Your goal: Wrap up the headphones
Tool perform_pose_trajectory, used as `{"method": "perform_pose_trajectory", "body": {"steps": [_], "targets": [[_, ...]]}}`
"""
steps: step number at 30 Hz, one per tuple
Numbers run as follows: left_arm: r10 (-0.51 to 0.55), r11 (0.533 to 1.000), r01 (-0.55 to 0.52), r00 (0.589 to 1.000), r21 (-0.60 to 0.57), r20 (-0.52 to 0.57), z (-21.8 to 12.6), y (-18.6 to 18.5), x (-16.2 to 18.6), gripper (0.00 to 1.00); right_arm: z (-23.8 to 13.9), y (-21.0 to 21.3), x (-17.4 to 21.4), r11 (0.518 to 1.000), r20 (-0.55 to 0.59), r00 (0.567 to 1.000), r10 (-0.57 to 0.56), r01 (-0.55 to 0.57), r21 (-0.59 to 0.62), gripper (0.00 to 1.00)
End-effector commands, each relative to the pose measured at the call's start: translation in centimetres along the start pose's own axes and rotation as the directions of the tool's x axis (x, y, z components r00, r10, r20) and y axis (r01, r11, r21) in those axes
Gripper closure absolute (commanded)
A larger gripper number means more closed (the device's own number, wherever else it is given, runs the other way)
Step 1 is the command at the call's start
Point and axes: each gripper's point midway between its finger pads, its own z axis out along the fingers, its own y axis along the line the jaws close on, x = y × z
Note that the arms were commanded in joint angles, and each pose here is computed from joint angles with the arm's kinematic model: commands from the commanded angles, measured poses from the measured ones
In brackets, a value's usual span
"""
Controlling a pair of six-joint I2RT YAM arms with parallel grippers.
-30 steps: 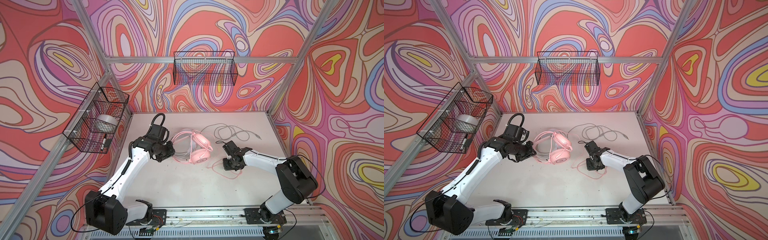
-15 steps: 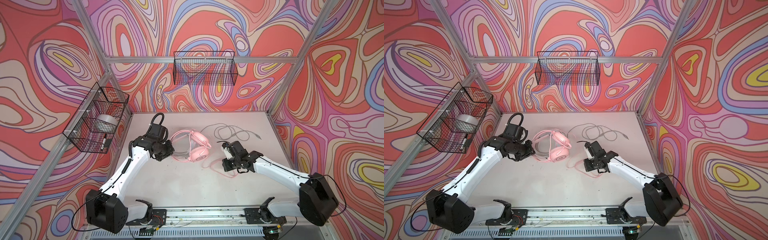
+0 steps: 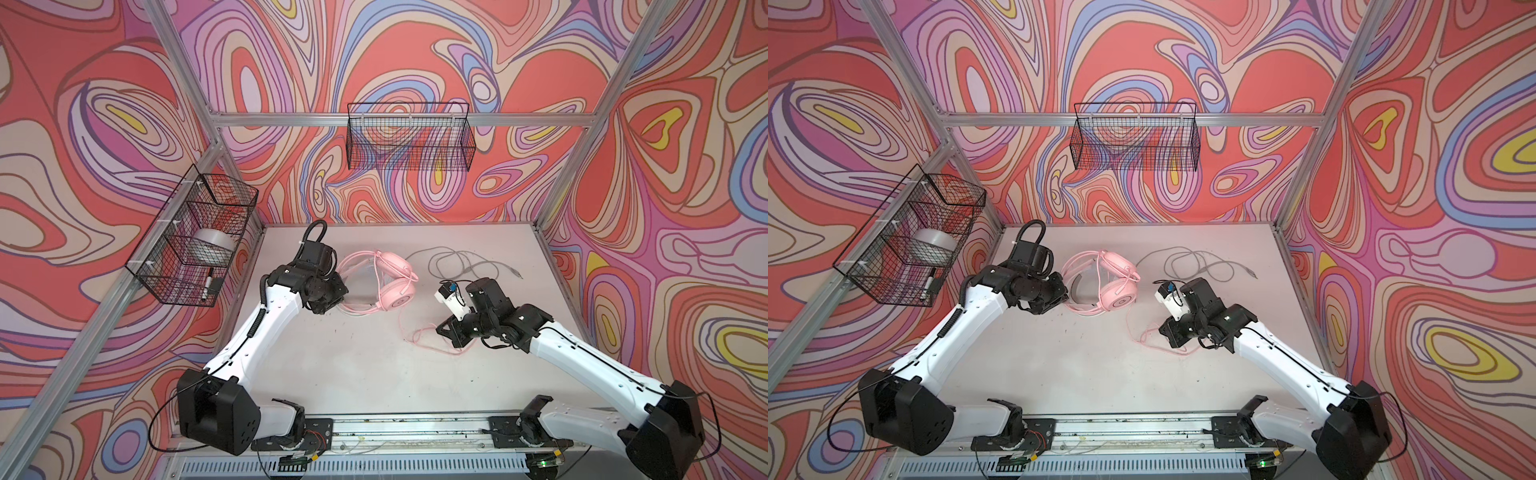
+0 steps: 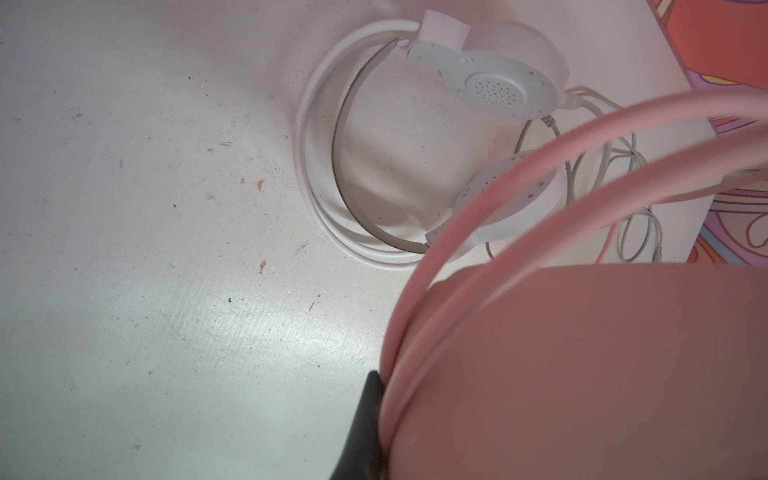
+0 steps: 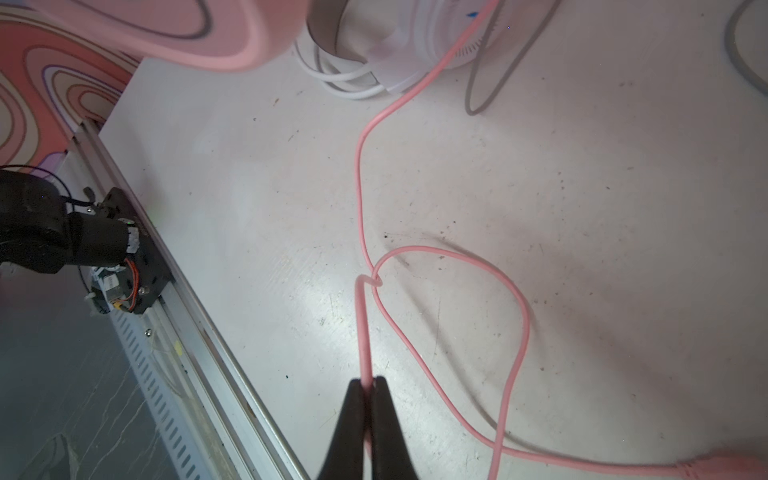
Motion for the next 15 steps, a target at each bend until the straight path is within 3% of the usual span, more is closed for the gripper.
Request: {"method": "perform_pose_trajectory", "body": {"steps": [1,5,8,11,15], "targets": [[-0.035,0.996,0.030,0.998,0.080,0.058,-1.5,-2.2,-1.8,1.00,-1.4,0.2,-0.2,0.997,-0.018,0.997,-0.070,0.071,0.029,1.00],[-0.036,0.997,0.029,0.995,0.074,0.092,-2.7,-2.1,-2.2,1.00,-0.9,-2.8,1.0,0.982,-0.122,0.992,0.036,-0.013,0.189,1.00],[-0.031,0.996,0.021,0.992,0.084,0.122,-4.0,-2.4,-2.6,1.00,-0.2,-4.6,1.2,0.955,-0.097,0.988,0.122,-0.091,0.282,1.00],[-0.017,0.997,0.006,0.990,0.077,0.140,-5.1,-2.4,-2.9,1.00,0.4,-5.3,0.8,0.940,-0.027,0.980,0.199,-0.183,0.287,1.00],[-0.004,0.998,-0.006,0.989,0.067,0.145,-5.3,-2.2,-2.9,1.00,1.8,-5.9,1.4,0.930,-0.029,0.968,0.248,-0.230,0.288,0.90]]}}
